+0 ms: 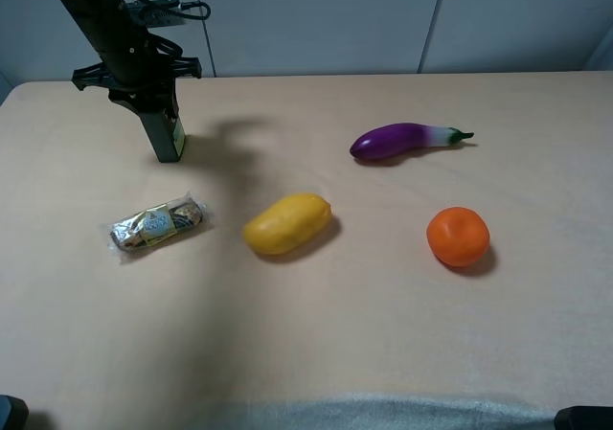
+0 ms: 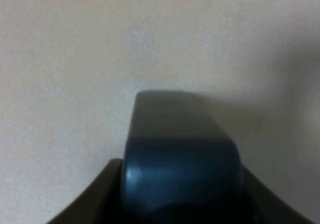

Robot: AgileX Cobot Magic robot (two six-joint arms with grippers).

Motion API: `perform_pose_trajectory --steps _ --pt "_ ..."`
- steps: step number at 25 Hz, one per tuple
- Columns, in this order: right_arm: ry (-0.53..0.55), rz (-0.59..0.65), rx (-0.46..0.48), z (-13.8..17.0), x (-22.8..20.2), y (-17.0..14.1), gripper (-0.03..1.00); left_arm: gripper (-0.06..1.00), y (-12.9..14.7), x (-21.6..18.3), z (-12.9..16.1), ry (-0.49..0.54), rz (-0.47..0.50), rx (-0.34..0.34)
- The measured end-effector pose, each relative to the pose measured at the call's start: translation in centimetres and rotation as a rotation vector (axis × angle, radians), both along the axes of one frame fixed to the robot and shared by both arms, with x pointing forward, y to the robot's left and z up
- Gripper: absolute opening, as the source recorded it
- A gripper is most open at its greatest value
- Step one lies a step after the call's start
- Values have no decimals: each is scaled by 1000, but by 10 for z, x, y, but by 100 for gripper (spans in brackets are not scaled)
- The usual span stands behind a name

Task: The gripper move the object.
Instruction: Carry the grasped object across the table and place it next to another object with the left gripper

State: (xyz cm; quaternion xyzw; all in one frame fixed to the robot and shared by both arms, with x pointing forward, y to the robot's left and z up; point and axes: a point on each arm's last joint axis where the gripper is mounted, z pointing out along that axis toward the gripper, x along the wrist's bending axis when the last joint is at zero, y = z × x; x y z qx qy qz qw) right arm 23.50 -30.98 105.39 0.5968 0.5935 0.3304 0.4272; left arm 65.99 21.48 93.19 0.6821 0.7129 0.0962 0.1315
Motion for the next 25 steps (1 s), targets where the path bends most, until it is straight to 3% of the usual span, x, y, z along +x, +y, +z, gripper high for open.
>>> perform_pose_trajectory --steps 15,25 --pt "0 0 0 0 0 0 63 48 1 -2 2 24 -12 26" --pt "0 0 0 0 0 0 63 48 7 -18 43 26 -17 56"
